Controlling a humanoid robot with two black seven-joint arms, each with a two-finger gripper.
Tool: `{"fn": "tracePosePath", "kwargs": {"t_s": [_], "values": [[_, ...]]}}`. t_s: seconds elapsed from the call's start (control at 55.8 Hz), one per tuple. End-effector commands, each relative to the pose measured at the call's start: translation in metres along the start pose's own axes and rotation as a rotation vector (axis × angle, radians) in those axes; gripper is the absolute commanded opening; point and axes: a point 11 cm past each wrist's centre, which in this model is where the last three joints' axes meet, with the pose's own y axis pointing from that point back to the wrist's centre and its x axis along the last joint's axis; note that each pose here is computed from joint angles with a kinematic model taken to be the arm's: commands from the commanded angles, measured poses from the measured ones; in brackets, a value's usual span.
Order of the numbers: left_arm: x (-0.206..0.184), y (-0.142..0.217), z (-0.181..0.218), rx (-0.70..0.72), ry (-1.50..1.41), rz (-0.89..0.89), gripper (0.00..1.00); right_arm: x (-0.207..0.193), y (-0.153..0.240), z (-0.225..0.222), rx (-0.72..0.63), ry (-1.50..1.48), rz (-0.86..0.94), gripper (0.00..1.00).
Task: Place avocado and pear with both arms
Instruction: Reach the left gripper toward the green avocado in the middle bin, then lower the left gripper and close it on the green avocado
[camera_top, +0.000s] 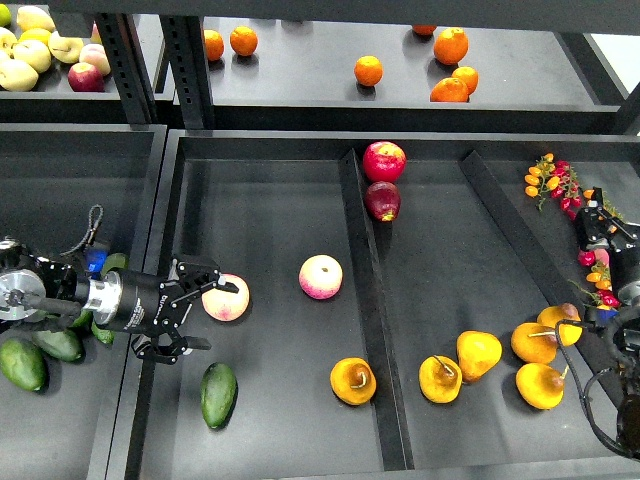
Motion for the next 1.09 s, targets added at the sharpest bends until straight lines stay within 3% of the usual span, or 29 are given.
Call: {"fn": "tracePosePath", "kwargs": {"t_s": [0.0, 0.358, 0.752, 1.075], "values": [[-0.007, -0.007, 0.002, 0.026, -0.046, -0.011, 0.99, -0.001, 0.000, 0.003, -0.004, -0.005, -0.004, 1.00], [-0.033, -0.034, 0.008, 0.069, -0.158, -0.061, 0.99, 0.002, 0.005, 0.002, -0.007, -0.004, -0.002, 1.00], [-0.027, -0.043, -0.034, 0.216, -0.221, -0.028, 0.99, 0.016, 0.023, -0.001, -0.010, 0.002, 0.025, 1.00], [-0.020, -0.062, -0.040, 0.270, -0.247, 0.007, 0.99, 0.016, 0.024, 0.000, -0.011, -0.001, 0.023, 1.00]]}}
